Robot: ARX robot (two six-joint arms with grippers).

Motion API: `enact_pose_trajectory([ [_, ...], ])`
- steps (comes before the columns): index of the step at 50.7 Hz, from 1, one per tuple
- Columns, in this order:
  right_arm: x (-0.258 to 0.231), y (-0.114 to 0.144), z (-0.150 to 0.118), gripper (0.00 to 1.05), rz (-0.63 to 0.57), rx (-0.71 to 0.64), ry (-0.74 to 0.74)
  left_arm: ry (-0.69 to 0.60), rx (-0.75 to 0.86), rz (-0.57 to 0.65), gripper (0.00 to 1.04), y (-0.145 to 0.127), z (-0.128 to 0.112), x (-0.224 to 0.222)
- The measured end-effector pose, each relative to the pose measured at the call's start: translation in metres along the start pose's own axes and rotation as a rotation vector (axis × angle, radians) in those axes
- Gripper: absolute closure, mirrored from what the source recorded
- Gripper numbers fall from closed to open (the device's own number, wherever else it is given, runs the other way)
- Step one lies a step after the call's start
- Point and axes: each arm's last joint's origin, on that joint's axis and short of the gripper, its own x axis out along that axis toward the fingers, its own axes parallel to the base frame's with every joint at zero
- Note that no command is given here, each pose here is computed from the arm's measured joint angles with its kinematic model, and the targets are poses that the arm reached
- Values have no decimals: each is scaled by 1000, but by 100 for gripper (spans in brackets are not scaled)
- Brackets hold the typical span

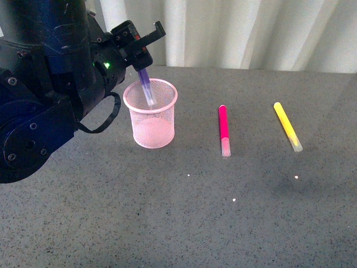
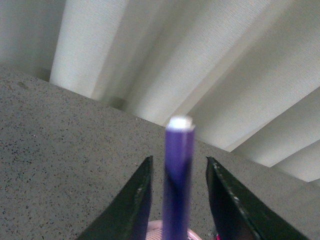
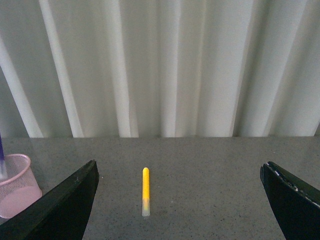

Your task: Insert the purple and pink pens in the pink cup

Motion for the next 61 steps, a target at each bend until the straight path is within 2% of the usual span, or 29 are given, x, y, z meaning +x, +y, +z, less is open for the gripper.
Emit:
enact_pose_trajectory([
  [8,0,0,0,7,0,0,0,8,-2,7,36,2,2,-2],
  [13,0,0,0,7,0,0,0,3,-1,10,13,1,13,-9],
  [16,0,0,0,7,0,0,0,9,25,18,5,0,20,-14],
  [25,0,0,0,7,0,0,0,115,178,84,7,-2,43,-30],
  [30,0,0,0,7,0,0,0,221,269,143,7,8,56,-46],
  [37,0,0,0,7,0,0,0,433,253,255,7,37,90,-85],
  [46,0,0,0,7,0,0,0,455,239,283,7,41,97,-93],
  [52,0,0,0,7,-1,0,0,99,408,182,31,55,76,-113],
  [56,0,0,0,7,0,0,0,-102,448,129,49,53,89,-136],
  [61,0,0,0,7,0,0,0,-163,467,121,71,53,97,-159],
])
